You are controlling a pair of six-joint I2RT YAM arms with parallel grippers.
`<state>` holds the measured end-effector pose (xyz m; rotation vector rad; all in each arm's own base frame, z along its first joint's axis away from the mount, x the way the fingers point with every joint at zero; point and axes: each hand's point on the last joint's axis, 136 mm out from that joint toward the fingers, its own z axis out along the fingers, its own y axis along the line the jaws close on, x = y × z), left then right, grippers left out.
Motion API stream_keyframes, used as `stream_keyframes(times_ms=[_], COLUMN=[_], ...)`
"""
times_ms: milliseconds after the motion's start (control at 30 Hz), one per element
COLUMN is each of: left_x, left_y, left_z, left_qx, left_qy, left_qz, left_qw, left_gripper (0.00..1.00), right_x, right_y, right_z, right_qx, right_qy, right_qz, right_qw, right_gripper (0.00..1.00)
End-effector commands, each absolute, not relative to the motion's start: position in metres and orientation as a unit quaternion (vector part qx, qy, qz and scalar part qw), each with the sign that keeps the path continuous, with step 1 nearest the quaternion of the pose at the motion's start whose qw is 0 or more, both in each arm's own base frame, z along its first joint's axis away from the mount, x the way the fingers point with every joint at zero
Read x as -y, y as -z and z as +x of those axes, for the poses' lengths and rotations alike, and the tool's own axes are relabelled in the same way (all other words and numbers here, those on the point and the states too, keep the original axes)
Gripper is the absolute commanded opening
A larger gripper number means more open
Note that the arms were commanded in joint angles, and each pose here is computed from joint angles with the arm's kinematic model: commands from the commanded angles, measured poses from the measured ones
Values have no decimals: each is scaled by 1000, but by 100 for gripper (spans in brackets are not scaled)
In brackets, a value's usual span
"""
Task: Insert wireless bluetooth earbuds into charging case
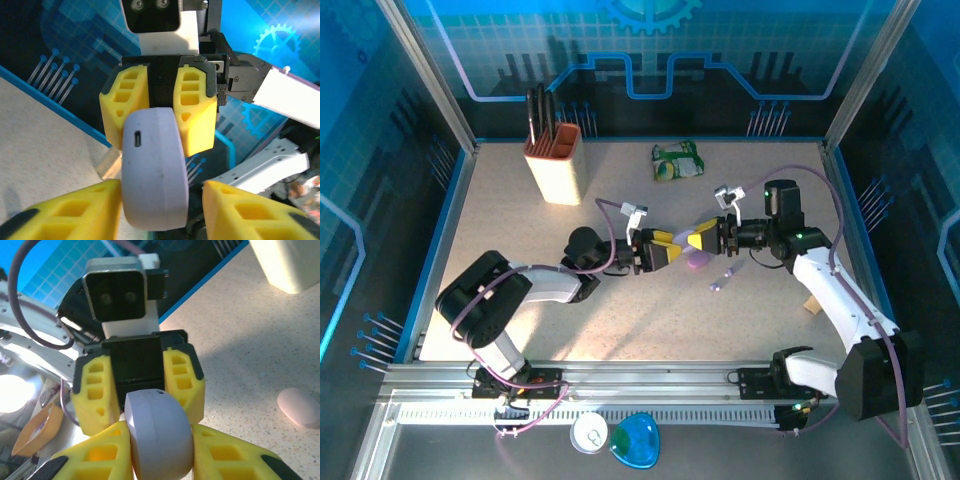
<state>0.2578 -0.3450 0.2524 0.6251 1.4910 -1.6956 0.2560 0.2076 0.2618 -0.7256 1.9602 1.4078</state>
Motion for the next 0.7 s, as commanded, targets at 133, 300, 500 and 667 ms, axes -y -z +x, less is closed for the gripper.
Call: stream_keyframes(times_ms=[133, 300, 500, 667], left_x=[334, 332, 331, 331], left_y=[-268, -259, -244, -241], left_z=[282, 289, 283, 285], left_qx=[-550, -531, -500, -485], left_qy=[578, 504, 427, 393], left_qz=[266, 314, 384, 407], left_qw=[540, 604, 649, 667], left_gripper=[73, 74, 75, 75], right_x=[-200, -205, -207, -213], right_y=[-255, -256, -251, -255], right_z=[280, 278, 280, 274], right_qx=[-791, -773, -760, -744], right_qy=[-535, -585, -615, -639], right_qz=[-114, -50, 12, 15], right_qw=[275, 241, 209, 196], right_gripper=[19, 16, 13, 12])
